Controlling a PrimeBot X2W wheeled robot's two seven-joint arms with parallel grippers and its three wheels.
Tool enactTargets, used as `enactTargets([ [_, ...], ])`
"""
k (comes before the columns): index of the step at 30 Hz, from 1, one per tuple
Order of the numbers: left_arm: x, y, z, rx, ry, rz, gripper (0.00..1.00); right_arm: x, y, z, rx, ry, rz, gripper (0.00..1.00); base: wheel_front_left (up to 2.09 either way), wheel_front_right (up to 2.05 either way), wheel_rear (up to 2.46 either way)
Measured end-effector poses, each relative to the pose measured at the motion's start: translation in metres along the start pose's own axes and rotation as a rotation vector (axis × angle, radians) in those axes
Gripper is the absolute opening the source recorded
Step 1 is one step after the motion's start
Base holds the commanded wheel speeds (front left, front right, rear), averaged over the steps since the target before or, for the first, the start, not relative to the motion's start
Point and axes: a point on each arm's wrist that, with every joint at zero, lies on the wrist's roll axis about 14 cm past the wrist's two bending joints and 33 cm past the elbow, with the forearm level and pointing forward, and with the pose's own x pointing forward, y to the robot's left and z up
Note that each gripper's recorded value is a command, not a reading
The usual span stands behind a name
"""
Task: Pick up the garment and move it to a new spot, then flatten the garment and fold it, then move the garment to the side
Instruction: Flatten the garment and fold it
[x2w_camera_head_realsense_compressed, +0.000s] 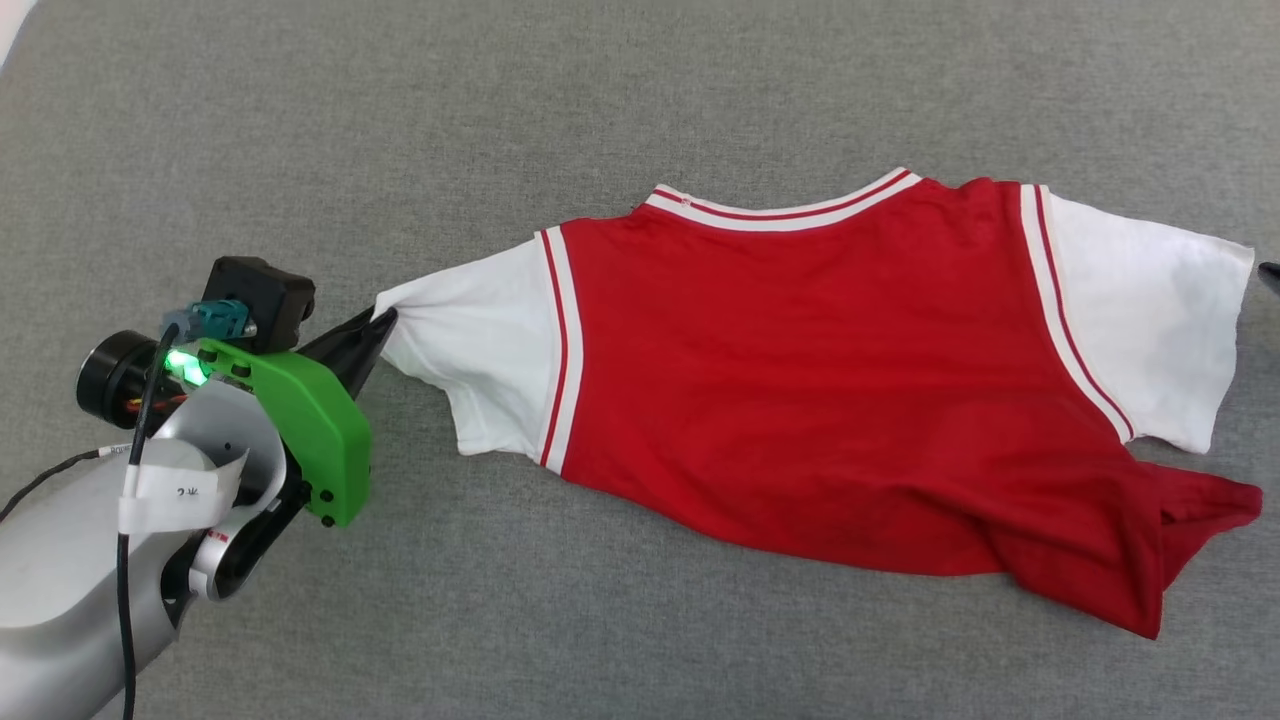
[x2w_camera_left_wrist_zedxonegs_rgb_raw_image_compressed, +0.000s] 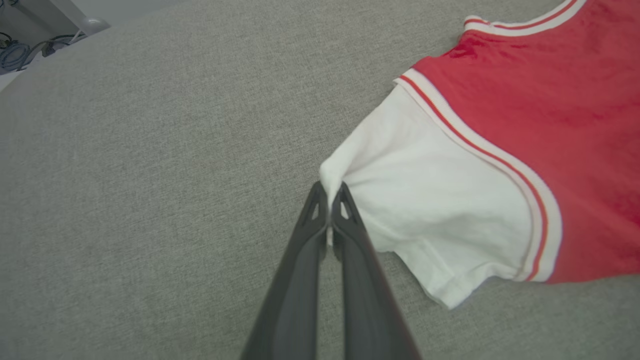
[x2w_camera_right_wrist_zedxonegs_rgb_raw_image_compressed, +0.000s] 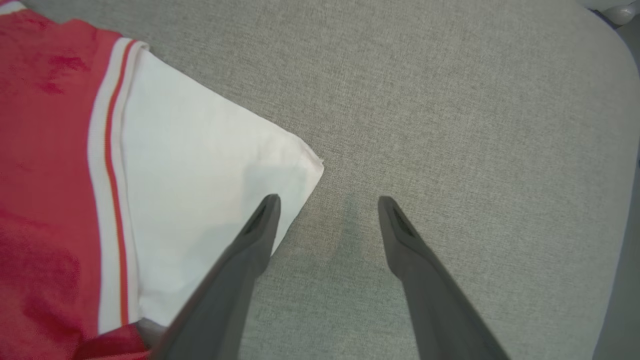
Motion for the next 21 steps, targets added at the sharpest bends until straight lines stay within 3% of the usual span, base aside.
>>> enactTargets([
  [9, 0.015, 0.004, -0.003, -0.006, -0.004, 0.0, 0.0, 0.053, 0.019, -0.028, -0.018, 0.165, 0.059, 1.0, 0.0, 0.0, 0.0],
  [16, 0.015, 0.009, -0.009, -0.006, 0.003, 0.016, 0.0, 0.068, 0.029, -0.048, -0.041, 0.237, 0.096, 1.0, 0.0, 0.0, 0.0],
  [17, 0.015, 0.009, -0.009, -0.005, 0.0, 0.018, 0.0, 0.068, 0.029, -0.048, -0.044, 0.234, 0.097, 0.68, 0.0, 0.0, 0.0],
  [18, 0.015, 0.01, -0.008, -0.004, -0.005, 0.019, 0.0, 0.067, 0.028, -0.047, -0.047, 0.225, 0.096, 0.0, 0.0, 0.0, 0.0],
  [21, 0.013, 0.01, -0.004, 0.001, -0.013, 0.023, 0.0, 0.065, 0.032, -0.045, -0.043, 0.193, 0.105, 0.0, 0.0, 0.0, 0.0],
])
